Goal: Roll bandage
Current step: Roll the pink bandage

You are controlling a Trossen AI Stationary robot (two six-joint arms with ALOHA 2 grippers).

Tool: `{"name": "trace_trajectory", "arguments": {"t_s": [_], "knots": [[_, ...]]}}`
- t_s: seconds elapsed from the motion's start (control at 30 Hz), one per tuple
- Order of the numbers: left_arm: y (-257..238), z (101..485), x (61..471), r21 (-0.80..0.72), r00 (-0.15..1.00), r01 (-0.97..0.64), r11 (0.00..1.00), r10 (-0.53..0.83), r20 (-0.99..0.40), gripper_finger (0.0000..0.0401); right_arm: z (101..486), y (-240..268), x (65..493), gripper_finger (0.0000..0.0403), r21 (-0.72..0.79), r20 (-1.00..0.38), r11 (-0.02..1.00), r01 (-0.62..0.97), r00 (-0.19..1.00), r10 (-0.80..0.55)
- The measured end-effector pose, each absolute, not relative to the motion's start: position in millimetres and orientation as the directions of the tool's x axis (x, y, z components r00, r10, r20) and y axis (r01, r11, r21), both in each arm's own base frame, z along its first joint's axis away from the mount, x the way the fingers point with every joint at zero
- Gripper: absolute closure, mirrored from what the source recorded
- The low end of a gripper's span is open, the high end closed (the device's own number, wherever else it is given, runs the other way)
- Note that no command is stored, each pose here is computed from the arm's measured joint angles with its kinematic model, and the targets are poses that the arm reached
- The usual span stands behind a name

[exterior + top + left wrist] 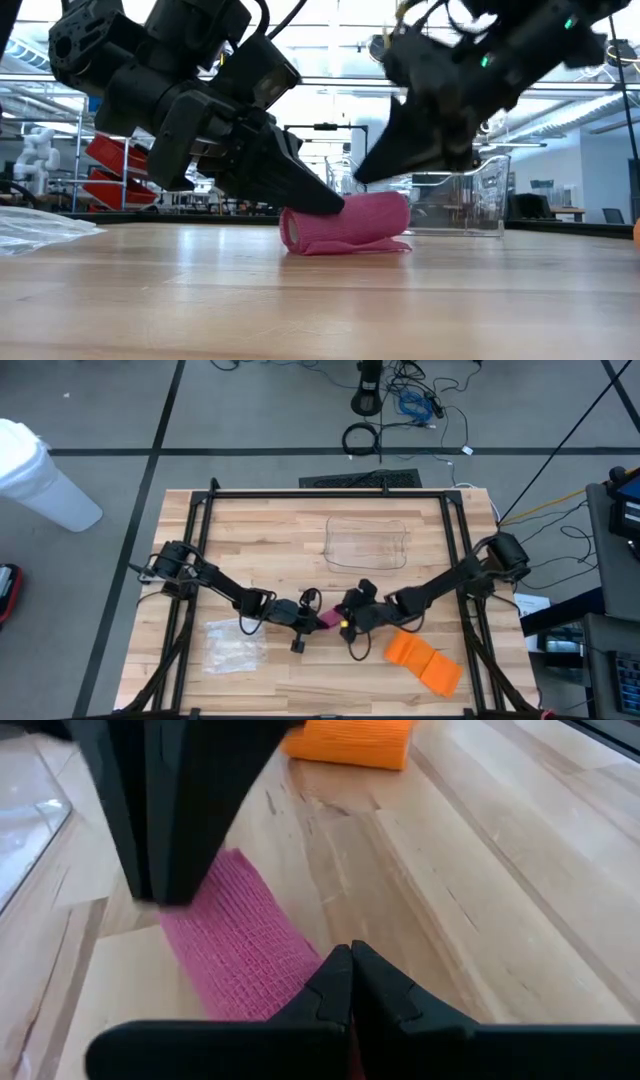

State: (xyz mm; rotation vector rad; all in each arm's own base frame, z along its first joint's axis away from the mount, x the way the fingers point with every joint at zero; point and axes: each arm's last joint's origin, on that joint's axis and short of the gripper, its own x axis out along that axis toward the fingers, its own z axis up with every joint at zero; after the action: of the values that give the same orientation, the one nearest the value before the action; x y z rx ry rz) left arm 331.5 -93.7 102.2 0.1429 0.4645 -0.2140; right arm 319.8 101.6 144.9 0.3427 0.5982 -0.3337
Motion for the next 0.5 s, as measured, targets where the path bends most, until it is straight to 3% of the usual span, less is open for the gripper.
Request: {"name": "trace_trajectory", "arguments": {"t_s": [0.5], "knots": [[-98, 114, 330, 0.04, 0.87, 0.285, 0.958, -0.241, -0.43, 0.0393, 130, 122, 313, 0.0383, 0.21, -0.631, 0.892, 0.401, 0.753, -0.189]]}}
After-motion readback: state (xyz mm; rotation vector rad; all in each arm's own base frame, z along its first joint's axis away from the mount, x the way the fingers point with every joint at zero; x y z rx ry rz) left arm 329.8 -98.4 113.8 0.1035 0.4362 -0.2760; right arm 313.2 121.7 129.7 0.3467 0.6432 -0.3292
